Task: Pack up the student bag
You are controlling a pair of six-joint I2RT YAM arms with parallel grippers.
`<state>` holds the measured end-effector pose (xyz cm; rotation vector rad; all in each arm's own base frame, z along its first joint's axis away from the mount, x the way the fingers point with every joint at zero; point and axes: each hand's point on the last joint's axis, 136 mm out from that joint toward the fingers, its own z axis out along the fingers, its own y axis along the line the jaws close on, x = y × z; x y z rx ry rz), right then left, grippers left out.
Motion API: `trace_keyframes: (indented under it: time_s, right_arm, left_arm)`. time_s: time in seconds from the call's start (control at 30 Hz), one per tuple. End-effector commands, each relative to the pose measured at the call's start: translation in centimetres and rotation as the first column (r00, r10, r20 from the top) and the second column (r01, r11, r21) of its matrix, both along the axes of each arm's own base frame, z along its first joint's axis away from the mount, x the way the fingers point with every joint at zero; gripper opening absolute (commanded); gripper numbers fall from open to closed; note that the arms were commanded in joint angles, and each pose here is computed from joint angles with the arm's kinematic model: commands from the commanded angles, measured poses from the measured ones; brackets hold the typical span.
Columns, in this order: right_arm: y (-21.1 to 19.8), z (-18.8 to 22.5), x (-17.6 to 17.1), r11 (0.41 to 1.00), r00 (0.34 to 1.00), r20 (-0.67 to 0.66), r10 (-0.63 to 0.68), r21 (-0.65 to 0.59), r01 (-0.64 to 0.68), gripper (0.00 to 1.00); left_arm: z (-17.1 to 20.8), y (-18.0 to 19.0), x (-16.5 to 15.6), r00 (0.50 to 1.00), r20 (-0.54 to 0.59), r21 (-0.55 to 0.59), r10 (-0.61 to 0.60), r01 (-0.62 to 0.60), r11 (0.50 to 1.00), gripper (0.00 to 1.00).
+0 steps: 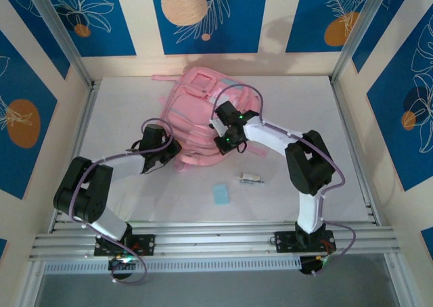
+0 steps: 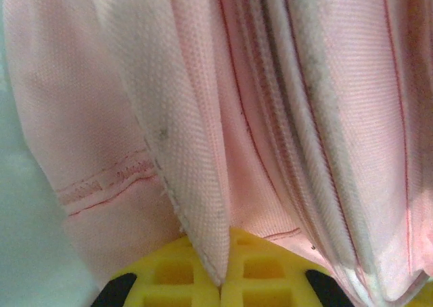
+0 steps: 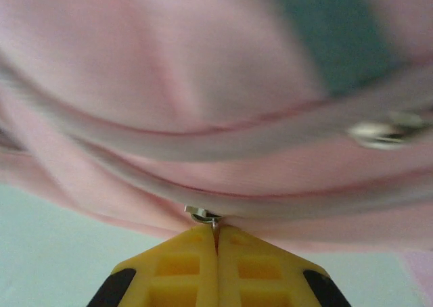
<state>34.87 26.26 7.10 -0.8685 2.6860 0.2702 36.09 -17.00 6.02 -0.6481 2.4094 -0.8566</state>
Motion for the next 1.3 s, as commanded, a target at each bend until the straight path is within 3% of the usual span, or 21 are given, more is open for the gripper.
trace_keyframes:
  time_s: [0.0,0.2,0.37,0.6,0.8,1.27]
  right_arm:
    - [-5.8,-0.2,1.7,0.978,0.998,0.065,-0.027,-0.203,0.039,0.00]
    - [-9.3,0.2,7.5,0.965,0.980,0.154,-0.125,-0.210,0.157,0.00]
    - [-10.3,0.6,10.9,0.945,0.953,0.144,-0.268,-0.152,0.289,0.00]
    - [-9.3,0.3,11.2,0.938,0.937,0.170,-0.306,-0.115,0.328,0.00]
    - [-12.3,-0.1,12.8,0.889,0.889,0.243,-0.389,-0.155,0.432,0.00]
    - [-14.6,0.9,16.2,0.855,0.842,0.185,-0.506,-0.021,0.518,0.00]
  left_arm:
    - [0.0,0.7,-0.4,1.000,-0.011,0.056,-0.012,0.012,0.998,0.00]
    - [-0.2,1.0,-0.8,1.000,-0.020,0.060,-0.010,0.012,0.998,0.00]
    - [-0.5,0.9,-1.2,0.999,-0.037,0.049,-0.015,0.017,0.999,0.00]
    - [-0.4,0.7,-1.4,0.999,-0.039,0.030,-0.018,0.019,0.999,0.00]
    - [0.0,1.0,-1.3,0.999,-0.031,0.053,-0.026,0.028,0.998,0.00]
    - [-0.5,2.0,-2.1,0.999,-0.043,0.069,-0.007,0.010,0.998,0.00]
